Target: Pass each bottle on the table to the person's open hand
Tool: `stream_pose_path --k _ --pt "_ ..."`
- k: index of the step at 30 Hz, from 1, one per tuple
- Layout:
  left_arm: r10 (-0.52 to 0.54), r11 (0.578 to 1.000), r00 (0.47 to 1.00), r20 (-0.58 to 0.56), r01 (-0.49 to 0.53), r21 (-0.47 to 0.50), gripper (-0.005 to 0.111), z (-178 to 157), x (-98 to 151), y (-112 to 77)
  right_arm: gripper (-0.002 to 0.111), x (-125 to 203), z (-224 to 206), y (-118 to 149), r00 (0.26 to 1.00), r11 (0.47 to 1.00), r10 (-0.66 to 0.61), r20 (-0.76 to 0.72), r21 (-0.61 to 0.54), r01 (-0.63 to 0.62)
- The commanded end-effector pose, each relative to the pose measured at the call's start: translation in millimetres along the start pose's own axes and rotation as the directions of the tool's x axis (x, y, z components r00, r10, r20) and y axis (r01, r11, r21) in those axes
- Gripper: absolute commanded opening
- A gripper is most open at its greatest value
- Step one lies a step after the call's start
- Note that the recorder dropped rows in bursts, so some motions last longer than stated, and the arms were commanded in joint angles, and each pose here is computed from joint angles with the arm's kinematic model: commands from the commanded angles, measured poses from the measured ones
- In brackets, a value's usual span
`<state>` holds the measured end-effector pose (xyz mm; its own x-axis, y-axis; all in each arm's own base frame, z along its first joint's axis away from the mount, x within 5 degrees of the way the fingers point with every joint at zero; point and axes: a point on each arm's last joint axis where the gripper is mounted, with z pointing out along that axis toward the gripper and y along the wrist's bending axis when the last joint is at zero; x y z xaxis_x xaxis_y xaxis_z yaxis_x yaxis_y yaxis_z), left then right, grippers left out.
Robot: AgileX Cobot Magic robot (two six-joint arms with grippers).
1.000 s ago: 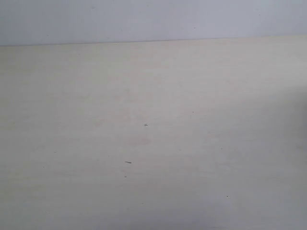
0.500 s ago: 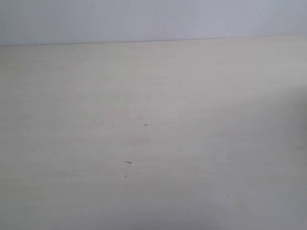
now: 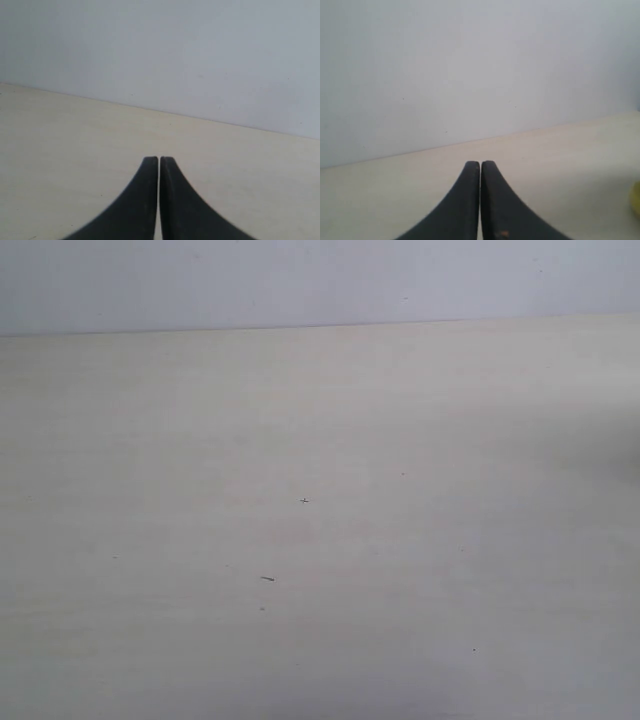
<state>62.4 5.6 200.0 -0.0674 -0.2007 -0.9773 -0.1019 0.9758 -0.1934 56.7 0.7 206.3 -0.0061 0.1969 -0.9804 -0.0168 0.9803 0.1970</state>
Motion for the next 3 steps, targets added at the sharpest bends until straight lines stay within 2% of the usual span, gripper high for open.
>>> stream_pose_path --k 1,3 --pt "-0.009 1.000 1.000 0.004 0.009 0.000 0.004 0.4 -0.3 -0.1 0.001 1.1 -0.2 -0.4 1.000 1.000 -0.004 0.002 0.003 0.004" --pt "-0.009 1.000 1.000 0.004 0.009 0.000 0.004 0.4 -0.3 -0.1 0.001 1.1 -0.2 -0.4 1.000 1.000 -0.004 0.002 0.003 0.004"
